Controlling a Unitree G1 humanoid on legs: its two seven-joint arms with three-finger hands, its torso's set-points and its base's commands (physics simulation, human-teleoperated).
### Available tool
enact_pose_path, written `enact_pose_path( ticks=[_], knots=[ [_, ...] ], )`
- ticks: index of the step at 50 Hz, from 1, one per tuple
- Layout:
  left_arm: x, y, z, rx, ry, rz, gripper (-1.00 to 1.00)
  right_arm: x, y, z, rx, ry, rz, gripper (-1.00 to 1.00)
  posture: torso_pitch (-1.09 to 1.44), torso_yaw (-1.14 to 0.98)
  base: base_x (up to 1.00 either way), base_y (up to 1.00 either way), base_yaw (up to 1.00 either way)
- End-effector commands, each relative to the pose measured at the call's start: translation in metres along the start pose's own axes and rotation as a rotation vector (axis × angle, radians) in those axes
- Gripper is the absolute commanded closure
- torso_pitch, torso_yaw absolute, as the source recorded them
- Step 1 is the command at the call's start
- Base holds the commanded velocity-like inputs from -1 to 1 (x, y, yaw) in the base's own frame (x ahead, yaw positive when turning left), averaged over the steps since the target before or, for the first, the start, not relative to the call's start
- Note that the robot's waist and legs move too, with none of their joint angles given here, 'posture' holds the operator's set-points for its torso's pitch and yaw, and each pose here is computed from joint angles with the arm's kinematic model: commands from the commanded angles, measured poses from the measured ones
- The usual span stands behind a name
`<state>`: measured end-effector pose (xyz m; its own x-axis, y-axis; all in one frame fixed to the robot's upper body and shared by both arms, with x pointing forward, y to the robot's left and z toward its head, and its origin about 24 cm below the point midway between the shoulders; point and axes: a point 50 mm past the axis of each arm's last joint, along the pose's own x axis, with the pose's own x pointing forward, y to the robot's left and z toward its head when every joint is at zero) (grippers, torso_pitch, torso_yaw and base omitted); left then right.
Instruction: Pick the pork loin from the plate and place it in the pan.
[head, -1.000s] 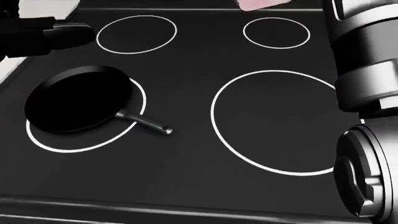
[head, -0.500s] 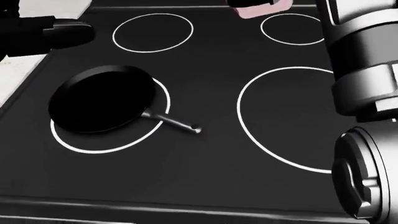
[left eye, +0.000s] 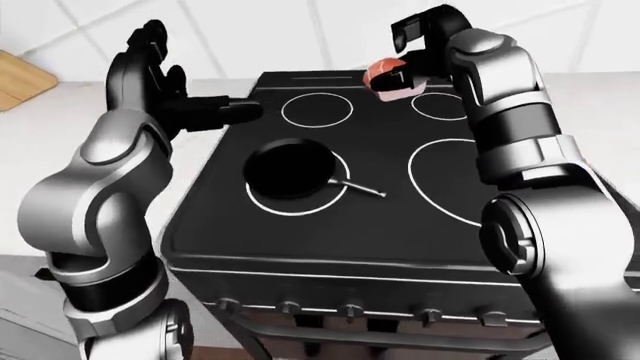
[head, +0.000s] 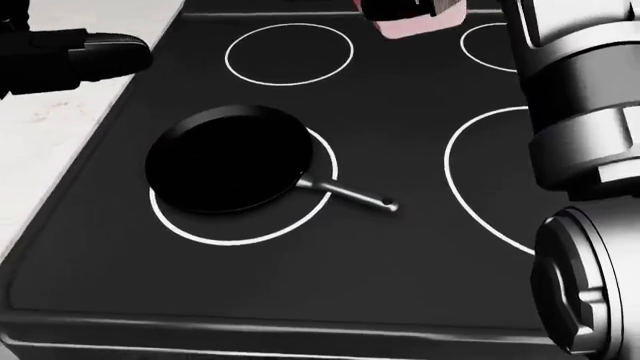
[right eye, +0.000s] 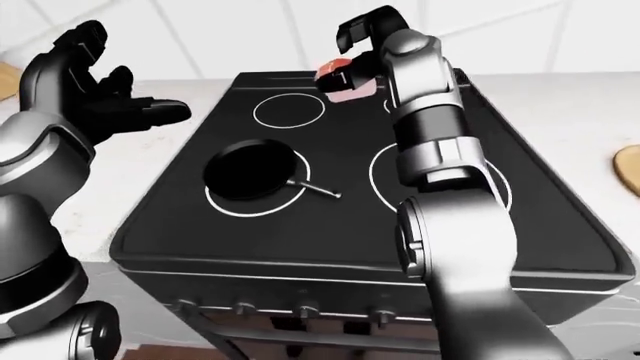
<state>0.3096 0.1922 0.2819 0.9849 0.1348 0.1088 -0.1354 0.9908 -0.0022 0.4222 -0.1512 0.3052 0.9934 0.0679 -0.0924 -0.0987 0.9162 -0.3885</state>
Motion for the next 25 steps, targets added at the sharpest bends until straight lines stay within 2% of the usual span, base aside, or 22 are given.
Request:
enact_pose_path(
  ticks=[1, 25],
  knots=[
    [-0.0049, -0.0042, 0.0213, -0.008, -0.108, -0.021, -1.0, -0.0127, -0.0183, 0.0355, -0.009, -0.139, -0.069, 1.0, 0.0, 0.0, 0.0, 0.21, 0.0],
    [-0.0053, -0.0038, 0.0239, -0.007, -0.113, -0.021, -1.0, -0.013, -0.0174, 0.037, -0.011, -0.138, -0.067, 1.0, 0.0, 0.0, 0.0, 0.09, 0.0]
  ],
)
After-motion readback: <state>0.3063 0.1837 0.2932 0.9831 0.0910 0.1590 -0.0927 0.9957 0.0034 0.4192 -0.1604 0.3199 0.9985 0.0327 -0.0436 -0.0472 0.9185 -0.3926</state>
